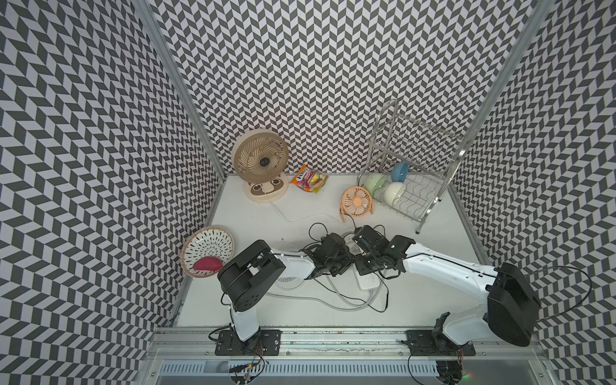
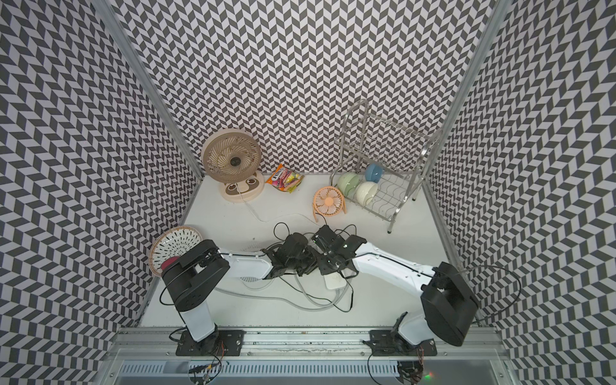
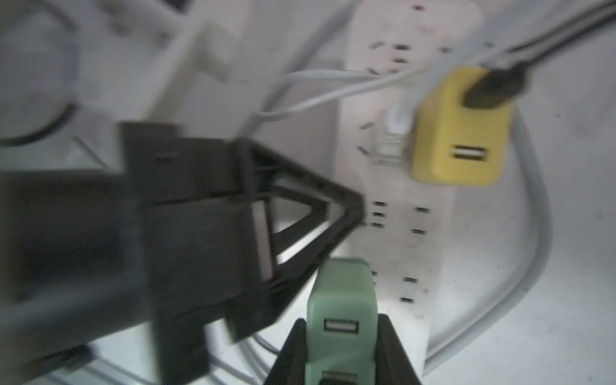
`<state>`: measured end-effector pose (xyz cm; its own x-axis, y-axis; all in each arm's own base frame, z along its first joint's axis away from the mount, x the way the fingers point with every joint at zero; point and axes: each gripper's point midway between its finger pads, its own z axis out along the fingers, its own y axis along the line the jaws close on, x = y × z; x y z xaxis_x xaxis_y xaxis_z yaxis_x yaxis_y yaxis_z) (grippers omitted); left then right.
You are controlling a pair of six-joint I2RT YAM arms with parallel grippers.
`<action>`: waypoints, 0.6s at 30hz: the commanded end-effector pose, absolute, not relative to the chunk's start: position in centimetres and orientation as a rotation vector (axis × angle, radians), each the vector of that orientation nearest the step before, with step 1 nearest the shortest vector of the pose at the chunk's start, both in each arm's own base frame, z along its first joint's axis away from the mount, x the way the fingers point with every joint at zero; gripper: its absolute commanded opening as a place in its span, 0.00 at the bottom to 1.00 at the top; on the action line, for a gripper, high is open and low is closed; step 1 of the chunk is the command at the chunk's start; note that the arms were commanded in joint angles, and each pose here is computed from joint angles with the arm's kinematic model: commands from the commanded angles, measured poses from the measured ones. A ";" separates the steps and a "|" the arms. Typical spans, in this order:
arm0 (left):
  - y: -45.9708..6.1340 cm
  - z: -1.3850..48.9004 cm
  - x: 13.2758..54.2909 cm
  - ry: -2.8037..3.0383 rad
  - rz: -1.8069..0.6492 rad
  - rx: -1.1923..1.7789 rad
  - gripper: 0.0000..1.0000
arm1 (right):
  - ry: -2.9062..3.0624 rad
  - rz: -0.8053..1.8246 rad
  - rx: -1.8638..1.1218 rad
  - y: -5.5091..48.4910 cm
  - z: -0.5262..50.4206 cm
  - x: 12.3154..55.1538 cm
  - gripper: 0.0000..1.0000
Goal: Unplug the desk fan from the power strip
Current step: Remove the plug from the socket, then place the plug at the center of the board.
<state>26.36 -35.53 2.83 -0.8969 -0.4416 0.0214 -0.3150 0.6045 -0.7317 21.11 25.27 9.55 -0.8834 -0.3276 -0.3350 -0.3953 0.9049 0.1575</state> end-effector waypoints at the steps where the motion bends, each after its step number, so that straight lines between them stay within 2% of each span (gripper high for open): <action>1: -29.7 -5.4 21.3 2.941 -0.706 -0.750 0.36 | 2.520 0.736 -0.617 33.4 15.4 21.7 0.22; 10: -30.6 -4.1 22.3 2.894 -0.752 -0.684 0.39 | 2.505 0.517 -0.482 27.9 16.9 23.7 0.23; 18: -33.9 4.2 26.5 2.646 -0.916 -0.460 0.49 | 2.454 0.516 -0.405 24.6 20.3 23.1 0.24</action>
<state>26.71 -35.00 3.64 -0.8987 -0.4308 -0.0820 -0.2557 0.6666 -0.7001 21.18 24.70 16.24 -0.8389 -0.2486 -0.4842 -0.4047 0.8798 0.2494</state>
